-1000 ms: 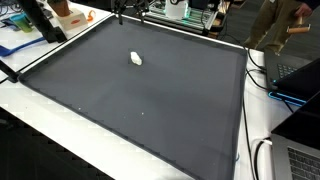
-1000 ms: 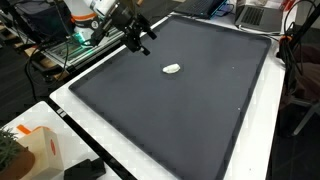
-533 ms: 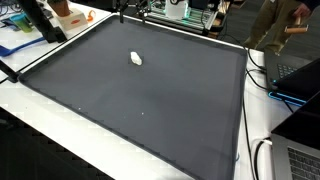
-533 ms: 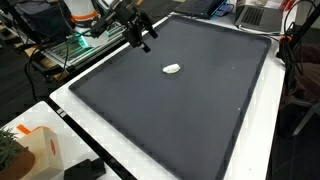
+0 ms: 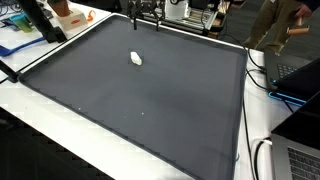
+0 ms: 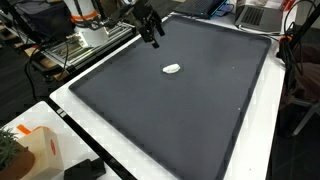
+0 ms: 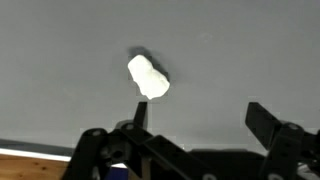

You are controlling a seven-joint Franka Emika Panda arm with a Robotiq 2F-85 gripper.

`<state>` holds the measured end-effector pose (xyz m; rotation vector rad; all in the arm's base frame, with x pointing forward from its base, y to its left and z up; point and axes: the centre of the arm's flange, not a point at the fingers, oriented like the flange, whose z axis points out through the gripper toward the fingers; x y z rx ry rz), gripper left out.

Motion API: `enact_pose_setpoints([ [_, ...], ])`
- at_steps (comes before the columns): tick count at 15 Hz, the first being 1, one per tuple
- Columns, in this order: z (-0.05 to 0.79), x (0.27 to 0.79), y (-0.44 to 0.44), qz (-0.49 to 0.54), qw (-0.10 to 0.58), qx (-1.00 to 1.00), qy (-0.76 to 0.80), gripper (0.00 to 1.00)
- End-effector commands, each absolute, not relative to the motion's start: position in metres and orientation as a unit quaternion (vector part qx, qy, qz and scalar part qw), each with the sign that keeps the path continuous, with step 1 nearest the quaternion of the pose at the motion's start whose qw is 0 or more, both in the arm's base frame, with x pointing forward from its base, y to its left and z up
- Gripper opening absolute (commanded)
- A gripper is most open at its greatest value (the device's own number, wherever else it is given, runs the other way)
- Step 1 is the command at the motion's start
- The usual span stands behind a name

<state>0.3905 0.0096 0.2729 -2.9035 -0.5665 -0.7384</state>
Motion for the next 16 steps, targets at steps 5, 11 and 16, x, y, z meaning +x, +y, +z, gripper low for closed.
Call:
enact_pose_setpoints([
  [5, 0.259, 0.401, 0.008, -0.195, 0.078, -0.963, -0.171, 1.00],
  [11, 0.294, 0.416, 0.016, -0.174, 0.059, -0.976, -0.118, 1.00],
  [16, 0.316, 0.435, 0.025, -0.145, 0.025, -0.983, -0.106, 1.00],
])
